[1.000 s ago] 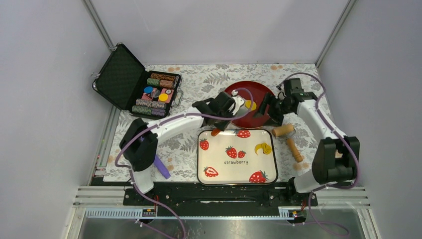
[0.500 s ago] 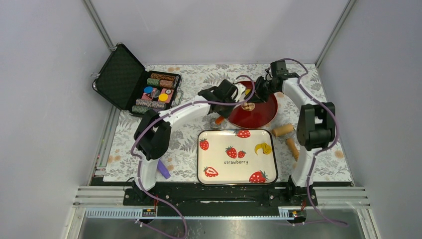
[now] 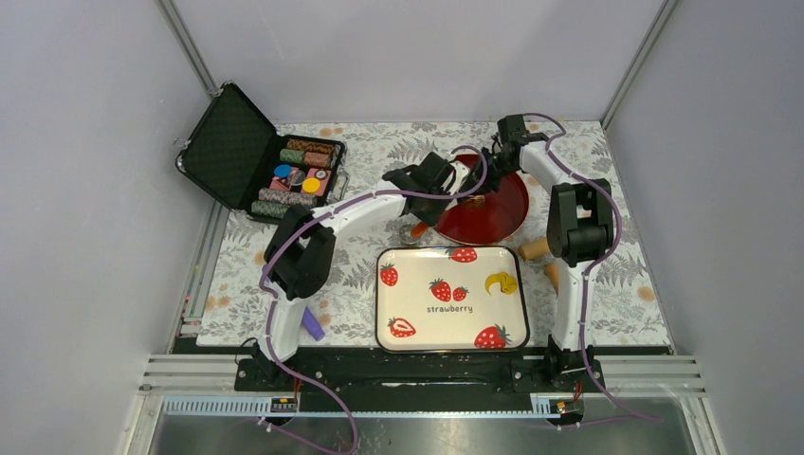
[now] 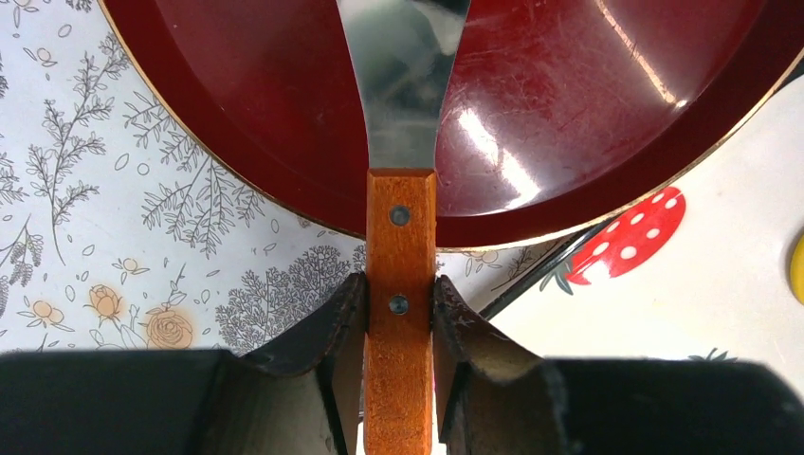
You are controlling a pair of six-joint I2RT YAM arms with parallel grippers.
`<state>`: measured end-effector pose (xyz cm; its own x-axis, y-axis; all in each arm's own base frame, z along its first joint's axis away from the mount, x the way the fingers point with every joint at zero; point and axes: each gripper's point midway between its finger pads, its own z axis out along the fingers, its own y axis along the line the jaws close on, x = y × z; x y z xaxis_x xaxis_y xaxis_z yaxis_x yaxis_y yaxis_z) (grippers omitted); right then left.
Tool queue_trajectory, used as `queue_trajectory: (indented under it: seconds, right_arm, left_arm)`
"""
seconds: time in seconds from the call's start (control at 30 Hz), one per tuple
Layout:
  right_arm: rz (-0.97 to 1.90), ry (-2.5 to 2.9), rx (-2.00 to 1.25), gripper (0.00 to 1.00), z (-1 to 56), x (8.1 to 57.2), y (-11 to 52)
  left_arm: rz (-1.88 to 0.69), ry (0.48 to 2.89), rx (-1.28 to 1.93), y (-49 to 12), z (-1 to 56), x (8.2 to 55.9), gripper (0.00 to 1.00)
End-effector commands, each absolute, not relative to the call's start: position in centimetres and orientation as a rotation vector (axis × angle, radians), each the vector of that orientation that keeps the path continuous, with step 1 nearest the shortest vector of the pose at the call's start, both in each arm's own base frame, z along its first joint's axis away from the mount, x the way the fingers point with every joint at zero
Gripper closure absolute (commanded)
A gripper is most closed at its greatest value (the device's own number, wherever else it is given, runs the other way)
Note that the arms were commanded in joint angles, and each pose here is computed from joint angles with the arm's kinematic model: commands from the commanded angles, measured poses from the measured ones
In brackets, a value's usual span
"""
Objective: Roll out the dumpling wrappers from the dough
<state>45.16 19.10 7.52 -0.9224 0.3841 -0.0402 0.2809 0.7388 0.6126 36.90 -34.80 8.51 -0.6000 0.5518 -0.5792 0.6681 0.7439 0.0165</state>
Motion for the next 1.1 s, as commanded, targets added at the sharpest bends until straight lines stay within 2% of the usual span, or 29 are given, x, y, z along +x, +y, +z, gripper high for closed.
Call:
queue_trajectory:
  seconds: [0.0, 0.2, 1.07]
  right_arm:
    - [0.753, 2.821, 0.460, 0.78, 7.0, 44.8, 18.2]
    - [0.585, 2.856, 0.398, 0.79, 6.3, 44.7, 17.0]
    - [0.456, 2.927, 0.366, 0.77, 4.3, 44.6, 16.5]
  left_arm:
    - [-0.301, 2.264, 0.871, -36.3, 11.8, 39.3, 1.00]
    - [-0.312, 2.260, 0.872, -36.5, 12.1, 39.3, 1.00]
    - [-0.289, 2.250, 0.979, -37.4, 11.7, 37.6, 1.00]
